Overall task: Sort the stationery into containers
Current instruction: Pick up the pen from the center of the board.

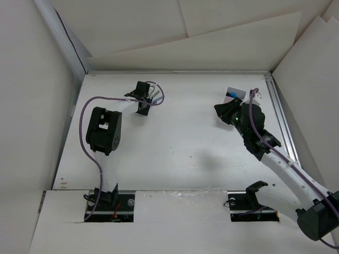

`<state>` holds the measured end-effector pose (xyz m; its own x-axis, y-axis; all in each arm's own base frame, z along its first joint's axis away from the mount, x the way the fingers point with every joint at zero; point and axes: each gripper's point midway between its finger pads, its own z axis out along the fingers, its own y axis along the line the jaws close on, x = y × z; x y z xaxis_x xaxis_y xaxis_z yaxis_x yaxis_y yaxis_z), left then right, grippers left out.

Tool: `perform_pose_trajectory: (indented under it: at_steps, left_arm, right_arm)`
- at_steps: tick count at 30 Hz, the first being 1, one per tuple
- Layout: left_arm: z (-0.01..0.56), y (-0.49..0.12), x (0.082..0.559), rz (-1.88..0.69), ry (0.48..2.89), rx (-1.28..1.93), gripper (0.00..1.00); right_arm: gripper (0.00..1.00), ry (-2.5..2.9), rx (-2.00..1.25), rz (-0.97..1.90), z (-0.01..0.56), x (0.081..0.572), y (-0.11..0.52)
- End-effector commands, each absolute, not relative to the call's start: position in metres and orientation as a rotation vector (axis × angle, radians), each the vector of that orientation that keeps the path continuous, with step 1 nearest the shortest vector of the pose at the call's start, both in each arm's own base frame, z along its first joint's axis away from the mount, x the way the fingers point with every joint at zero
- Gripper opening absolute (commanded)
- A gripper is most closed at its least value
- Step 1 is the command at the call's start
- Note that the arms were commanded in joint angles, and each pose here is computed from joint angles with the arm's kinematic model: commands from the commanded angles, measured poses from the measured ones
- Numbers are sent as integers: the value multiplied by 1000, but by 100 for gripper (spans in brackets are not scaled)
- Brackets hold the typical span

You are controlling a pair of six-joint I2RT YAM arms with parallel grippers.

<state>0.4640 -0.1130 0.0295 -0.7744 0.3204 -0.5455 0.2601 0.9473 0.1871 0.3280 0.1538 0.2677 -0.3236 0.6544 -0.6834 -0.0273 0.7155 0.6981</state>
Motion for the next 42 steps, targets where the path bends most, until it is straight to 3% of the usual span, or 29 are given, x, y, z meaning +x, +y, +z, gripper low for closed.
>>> perform_pose_trajectory:
  at_steps: [1,15,17,22,29,36,42]
  left_arm:
    - [31,-111,458,118,2517,431,30]
    - [49,-165,429,-53,2501,531,15]
    - [59,-176,422,-81,2490,550,7]
    - [82,-213,399,-195,2443,584,1]
    - [127,-266,367,-384,2338,557,0]
    - [177,-310,343,-817,2124,465,0]
    - [197,-311,296,-1076,1946,444,1]
  right_arm:
    - [27,1735,485,755,281,328,150]
    - [31,1714,489,757,287,325,147]
    - [31,1714,489,756,287,325,147]
    - [43,1731,491,747,281,328,149]
    - [51,1734,483,746,281,330,146]
    - [62,1816,262,884,291,322,177]
    - [72,1839,224,885,289,323,179]
